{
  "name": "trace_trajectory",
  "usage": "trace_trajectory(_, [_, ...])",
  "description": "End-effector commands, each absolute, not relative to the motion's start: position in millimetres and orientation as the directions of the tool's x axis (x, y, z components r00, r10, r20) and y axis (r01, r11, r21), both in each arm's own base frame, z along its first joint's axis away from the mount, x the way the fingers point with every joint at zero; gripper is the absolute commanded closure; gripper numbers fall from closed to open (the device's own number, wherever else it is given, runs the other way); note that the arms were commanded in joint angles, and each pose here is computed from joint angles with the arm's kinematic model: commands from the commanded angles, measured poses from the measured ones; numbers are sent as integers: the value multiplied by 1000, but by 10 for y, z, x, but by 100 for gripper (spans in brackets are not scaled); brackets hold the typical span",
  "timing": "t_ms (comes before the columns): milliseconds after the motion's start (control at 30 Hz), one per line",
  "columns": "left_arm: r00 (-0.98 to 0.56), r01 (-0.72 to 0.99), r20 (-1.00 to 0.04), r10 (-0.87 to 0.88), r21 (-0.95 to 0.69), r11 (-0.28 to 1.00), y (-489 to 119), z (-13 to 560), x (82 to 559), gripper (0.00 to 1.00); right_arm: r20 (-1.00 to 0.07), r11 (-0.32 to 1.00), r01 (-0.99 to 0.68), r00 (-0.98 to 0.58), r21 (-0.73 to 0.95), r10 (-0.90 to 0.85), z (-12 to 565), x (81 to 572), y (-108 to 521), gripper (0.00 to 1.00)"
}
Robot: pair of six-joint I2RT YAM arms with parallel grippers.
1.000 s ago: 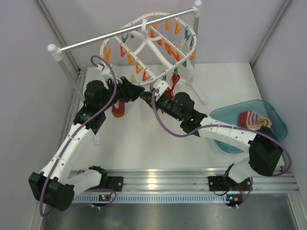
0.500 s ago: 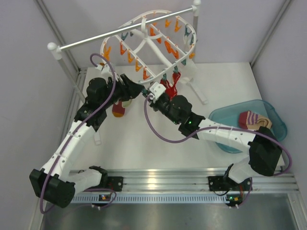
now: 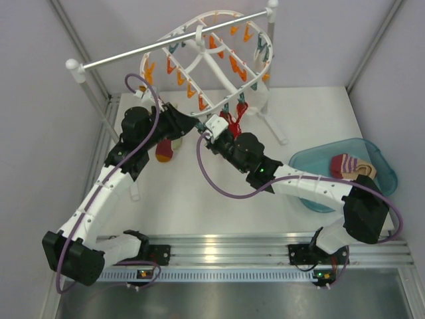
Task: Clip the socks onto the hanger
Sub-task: Open the clamp at the hanger.
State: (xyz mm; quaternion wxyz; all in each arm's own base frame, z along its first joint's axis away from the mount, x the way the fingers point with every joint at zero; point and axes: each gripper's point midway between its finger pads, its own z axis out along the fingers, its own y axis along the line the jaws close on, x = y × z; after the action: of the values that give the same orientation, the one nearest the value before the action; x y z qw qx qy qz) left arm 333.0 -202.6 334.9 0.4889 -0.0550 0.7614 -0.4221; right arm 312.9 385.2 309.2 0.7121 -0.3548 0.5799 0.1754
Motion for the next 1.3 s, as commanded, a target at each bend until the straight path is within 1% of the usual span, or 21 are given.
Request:
trace_trajectory(0, [-383,432,-725,-572,-688,583,-2025,3889,3439,69,-947,607,-732,291,-310,-133,3173,2865,4103,100])
trace_trajectory(33, [-381,437,-727,-571,-686,582,-2030,3891,3438,79,-949,600,-739,289,-307,-130,3169,2850,4112,100])
trace_trajectory(100, [-379,441,-733,-566,-680,585,-2029,3880,3435,86,-951,589,-750,286,-301,-121,3183,2826,4130,100])
trace_trajectory(133, [-375,444,-736,-563,-676,588,-2027,3881,3433,94,-953,581,-759,274,-296,-127,3148,2814,4142,100])
trace_trajectory(233, [-375,448,-745,-552,-666,596,-2019,3844,3421,100,-959,580,-766,256,-277,-120,3161,2832,4126,99])
trace_trajectory(333, [-372,457,-759,-535,-651,606,-2016,3809,3395,100,-968,579,-776,218,-250,-125,3158,2856,4071,71])
trace_trajectory(367, [-371,457,-762,-531,-647,610,-2008,3786,3385,100,-969,567,-786,206,-247,-137,3130,2850,4053,58])
trace_trajectory(500, [-350,476,-789,-505,-614,629,-1987,3768,3357,100,-977,534,-818,169,-214,-132,3207,2859,3826,39])
trace_trajectory(533, [-346,479,-792,-503,-610,631,-1986,3770,3350,100,-980,524,-828,153,-198,-130,3217,2859,3759,39])
trace_trajectory(633, [-342,483,-799,-494,-600,637,-1984,3741,3347,100,-985,466,-871,95,-152,-144,3190,2759,3509,26])
trace_trajectory(667, [-343,484,-801,-491,-598,638,-1985,3733,3346,100,-983,454,-880,71,-140,-167,3088,2723,3431,13])
trace_trajectory(733, [-347,483,-802,-487,-597,640,-1988,3700,3350,100,-984,447,-886,55,-127,-170,3107,2655,3176,2])
trace_trajectory(900, [-353,489,-805,-476,-593,640,-2004,3671,3351,100,-973,447,-887,13,-119,-232,2981,2507,2619,0])
trace_trajectory(967, [-354,488,-806,-474,-592,641,-2004,3661,3354,100,-957,492,-865,-53,-99,-284,2829,2556,2294,0])
trace_trajectory(1033, [-355,494,-812,-463,-583,645,-2011,3647,3355,100,-936,566,-809,-60,-158,-347,2789,2685,1888,0])
trace_trajectory(1067, [-352,496,-814,-462,-580,646,-2009,3652,3352,100,-907,594,-791,-130,-150,-401,2607,2658,1688,0])
trace_trajectory(1100, [-350,494,-818,-456,-575,652,-2001,3637,3352,100,-884,605,-768,-117,-209,-453,2555,2700,1496,0])
trace_trajectory(1133, [-347,496,-821,-452,-570,655,-1996,3634,3343,100,-864,673,-707,-181,-218,-471,2461,2801,1126,1])
trace_trajectory(1200, [-338,499,-830,-443,-558,663,-1983,3627,3336,100,-802,690,-686,-266,-231,-534,2216,2739,684,2])
trace_trajectory(1233, [-336,501,-833,-439,-553,666,-1976,3628,3324,100,-784,760,-607,-346,-233,-516,2138,2762,250,2])
trace_trajectory(1267, [-333,503,-837,-435,-548,669,-1973,3625,3322,100,-758,773,-588,-386,-238,-526,2060,2741,55,4])
